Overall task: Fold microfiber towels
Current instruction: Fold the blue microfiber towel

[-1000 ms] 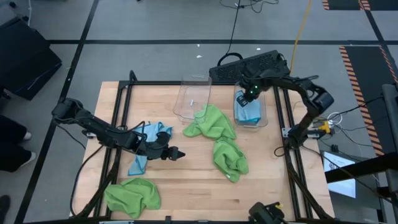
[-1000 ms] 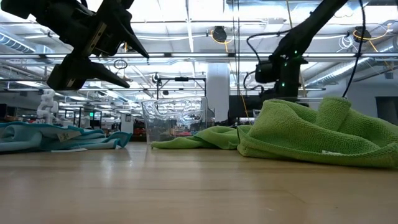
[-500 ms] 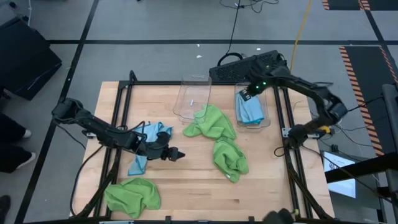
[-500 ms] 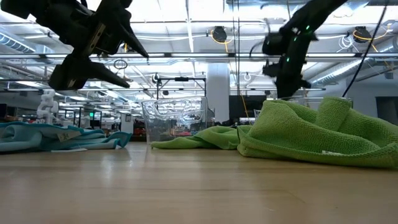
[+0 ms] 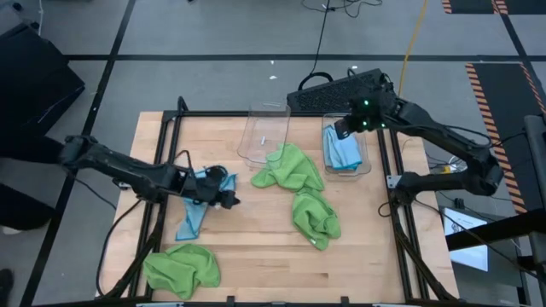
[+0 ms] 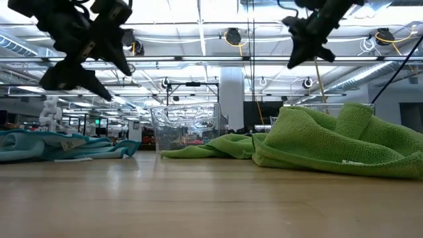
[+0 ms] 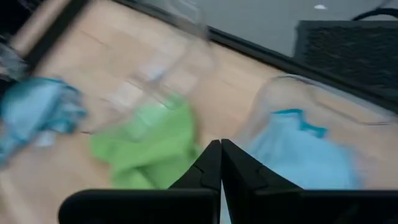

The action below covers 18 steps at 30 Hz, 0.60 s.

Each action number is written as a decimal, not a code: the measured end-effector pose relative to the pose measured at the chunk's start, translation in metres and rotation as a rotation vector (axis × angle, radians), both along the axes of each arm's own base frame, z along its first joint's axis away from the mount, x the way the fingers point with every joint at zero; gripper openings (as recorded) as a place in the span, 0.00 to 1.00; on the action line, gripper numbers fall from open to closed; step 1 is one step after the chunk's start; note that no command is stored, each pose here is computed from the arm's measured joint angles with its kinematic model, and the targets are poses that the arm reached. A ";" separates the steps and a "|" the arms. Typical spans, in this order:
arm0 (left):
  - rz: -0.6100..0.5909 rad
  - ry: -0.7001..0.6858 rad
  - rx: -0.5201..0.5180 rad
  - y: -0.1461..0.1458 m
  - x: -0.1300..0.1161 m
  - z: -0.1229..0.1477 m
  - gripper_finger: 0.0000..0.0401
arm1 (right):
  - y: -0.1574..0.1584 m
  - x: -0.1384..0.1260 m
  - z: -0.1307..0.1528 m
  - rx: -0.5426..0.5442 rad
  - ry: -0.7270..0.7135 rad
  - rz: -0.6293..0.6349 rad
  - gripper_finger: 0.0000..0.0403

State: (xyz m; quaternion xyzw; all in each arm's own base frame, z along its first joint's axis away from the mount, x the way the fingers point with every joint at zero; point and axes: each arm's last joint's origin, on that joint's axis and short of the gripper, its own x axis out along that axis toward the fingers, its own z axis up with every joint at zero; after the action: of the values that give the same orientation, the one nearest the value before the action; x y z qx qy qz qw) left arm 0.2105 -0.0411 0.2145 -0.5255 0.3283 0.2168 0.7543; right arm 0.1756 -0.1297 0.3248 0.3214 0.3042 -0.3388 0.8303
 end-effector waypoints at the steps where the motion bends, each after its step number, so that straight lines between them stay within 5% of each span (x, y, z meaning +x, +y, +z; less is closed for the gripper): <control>1: -0.012 -0.002 0.006 0.003 -0.002 0.002 0.62 | 0.004 0.002 0.002 0.012 -0.030 -0.007 0.00; 7: -0.221 0.109 0.104 0.014 -0.021 0.003 0.62 | 0.033 0.024 0.011 0.122 -0.203 -0.014 0.00; 13: -0.660 0.093 0.361 -0.001 -0.027 0.001 0.62 | 0.068 0.055 0.019 0.151 -0.362 0.026 0.00; 18: -0.899 0.167 0.649 -0.019 -0.035 -0.006 0.68 | 0.104 0.070 0.022 0.139 -0.440 0.052 0.00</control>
State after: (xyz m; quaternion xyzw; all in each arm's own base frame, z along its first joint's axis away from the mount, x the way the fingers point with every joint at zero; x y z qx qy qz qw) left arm 0.1755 -0.0599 0.2084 -0.0559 0.4951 0.0046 0.8670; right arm 0.2458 -0.0256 0.3472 0.4359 0.1464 -0.2173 0.8610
